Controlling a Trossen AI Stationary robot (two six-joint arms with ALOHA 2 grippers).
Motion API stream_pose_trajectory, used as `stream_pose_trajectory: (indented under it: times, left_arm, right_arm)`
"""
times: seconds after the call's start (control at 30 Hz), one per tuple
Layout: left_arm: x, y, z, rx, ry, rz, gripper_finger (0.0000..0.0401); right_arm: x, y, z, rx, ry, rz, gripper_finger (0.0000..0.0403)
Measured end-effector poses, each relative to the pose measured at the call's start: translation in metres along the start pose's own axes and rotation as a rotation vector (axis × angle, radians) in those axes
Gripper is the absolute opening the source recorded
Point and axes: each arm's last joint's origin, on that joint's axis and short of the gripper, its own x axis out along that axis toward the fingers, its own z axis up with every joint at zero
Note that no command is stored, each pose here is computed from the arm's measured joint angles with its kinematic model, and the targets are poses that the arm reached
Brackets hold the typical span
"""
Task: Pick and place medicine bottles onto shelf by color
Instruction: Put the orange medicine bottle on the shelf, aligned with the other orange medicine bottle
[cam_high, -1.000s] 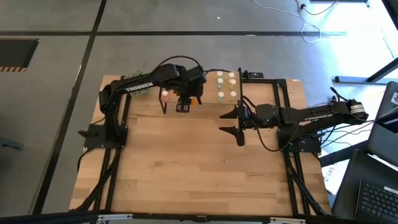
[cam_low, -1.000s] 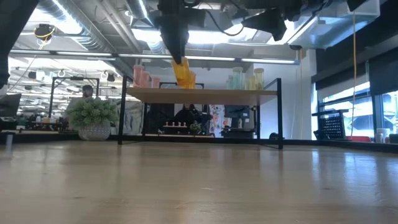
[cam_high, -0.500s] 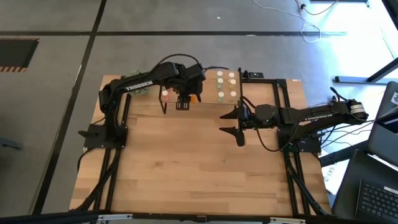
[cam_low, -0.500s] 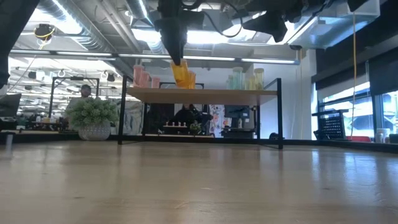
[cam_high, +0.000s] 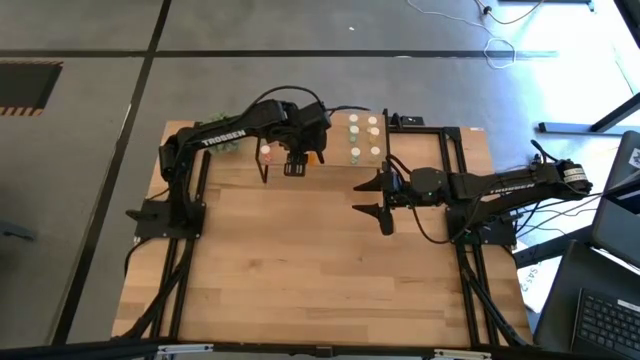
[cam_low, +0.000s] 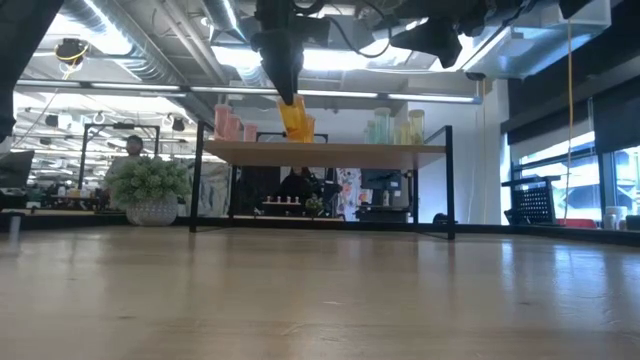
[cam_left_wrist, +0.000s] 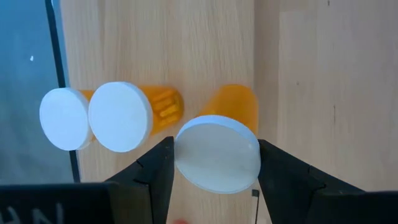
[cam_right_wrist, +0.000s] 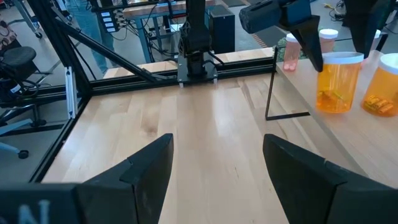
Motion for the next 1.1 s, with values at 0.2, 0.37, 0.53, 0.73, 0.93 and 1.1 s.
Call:
stream_pose_trajectory:
  times: [0.2, 0.37, 0.53, 0.73, 0.93, 1.1]
  left_arm:
    - [0.003, 0.0, 0.001, 0.003, 0.006, -0.001, 0.0183]
    - [0.01, -0.001, 0.003, 0.024, 0.027, 0.025, 0.0183]
    - [0.011, -0.001, 0.003, 0.035, 0.038, 0.034, 0.0183]
    - [0.011, -0.001, 0.003, 0.033, 0.037, 0.034, 0.0183]
    - [0.011, -0.003, 0.006, 0.057, 0.028, 0.048, 0.0183]
    - [0.011, -0.005, 0.008, 0.068, 0.012, 0.051, 0.0183]
  right_arm:
    - [0.0, 0.0, 0.0, 0.0, 0.0, 0.0, 0.025]
    - [0.0, 0.0, 0.0, -0.001, 0.0, 0.0, 0.025]
    - [0.0, 0.0, 0.0, -0.001, 0.002, 0.0, 0.025]
    - [0.0, 0.0, 0.0, 0.0, 0.002, 0.0, 0.025]
    - [0.0, 0.0, 0.0, 0.0, 0.002, 0.0, 0.025]
    - [0.0, 0.0, 0.0, -0.004, 0.003, 0.0, 0.025]
